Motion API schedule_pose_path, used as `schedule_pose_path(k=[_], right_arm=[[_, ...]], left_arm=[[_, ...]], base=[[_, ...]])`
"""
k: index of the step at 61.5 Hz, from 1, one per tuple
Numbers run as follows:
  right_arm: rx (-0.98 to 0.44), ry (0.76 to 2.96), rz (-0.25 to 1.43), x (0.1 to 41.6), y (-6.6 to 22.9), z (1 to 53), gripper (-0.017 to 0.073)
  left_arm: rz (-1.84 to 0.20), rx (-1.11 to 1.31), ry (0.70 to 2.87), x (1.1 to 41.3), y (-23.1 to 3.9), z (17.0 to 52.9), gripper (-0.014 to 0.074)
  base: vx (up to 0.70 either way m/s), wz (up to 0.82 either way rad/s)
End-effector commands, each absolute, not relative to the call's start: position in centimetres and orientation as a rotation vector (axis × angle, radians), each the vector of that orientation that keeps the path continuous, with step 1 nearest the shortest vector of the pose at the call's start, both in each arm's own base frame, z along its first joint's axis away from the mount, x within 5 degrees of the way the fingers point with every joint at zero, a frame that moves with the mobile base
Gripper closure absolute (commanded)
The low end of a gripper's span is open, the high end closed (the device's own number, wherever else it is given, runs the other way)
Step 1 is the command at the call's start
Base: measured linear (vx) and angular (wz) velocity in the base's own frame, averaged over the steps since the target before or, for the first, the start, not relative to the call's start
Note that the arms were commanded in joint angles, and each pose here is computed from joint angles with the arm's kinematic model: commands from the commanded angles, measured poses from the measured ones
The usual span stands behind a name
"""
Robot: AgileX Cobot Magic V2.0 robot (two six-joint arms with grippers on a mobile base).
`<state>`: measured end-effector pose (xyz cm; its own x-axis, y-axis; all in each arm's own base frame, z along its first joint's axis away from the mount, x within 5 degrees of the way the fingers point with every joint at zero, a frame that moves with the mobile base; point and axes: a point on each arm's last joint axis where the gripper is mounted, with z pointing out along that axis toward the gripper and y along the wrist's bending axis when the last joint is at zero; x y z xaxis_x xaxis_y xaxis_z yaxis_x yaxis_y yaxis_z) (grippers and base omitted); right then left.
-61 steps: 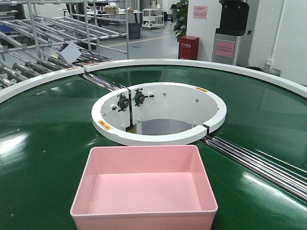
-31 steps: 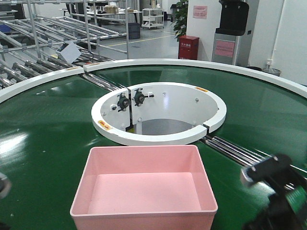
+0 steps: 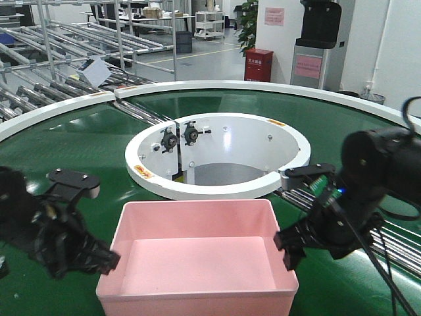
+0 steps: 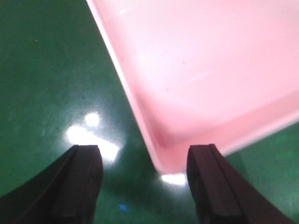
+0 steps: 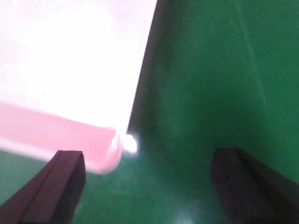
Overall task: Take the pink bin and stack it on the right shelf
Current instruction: 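Lower both grippers onto opposite side walls of the pink bin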
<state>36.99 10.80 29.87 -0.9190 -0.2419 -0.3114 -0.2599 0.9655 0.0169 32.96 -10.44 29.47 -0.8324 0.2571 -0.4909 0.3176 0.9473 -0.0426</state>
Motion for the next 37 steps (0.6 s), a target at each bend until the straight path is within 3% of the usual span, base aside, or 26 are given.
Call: schedule_pose_path(k=[1,17,37], right_arm=[[-0.311,2.735,0.099,38.1,11.0,32.5,-0.0026],[-0.244,2.758,0.109,42.1,12.2,30.4,-0.0026],[-0.200,2.785,0.104,45.0,13.0,26.7,-0.0025]], left_arm=[[-0.204,0.328,2.552,34.8,-11.2,31.4,0.0069],[-0.198,0.136,2.620,39.4,-12.3,29.1,0.0069],[-0.062,0.063,2.638,41.7,-12.0,27.1,0.0070]], base=[[0.00,0.00],[0.00,0.00],[0.00,0.00]])
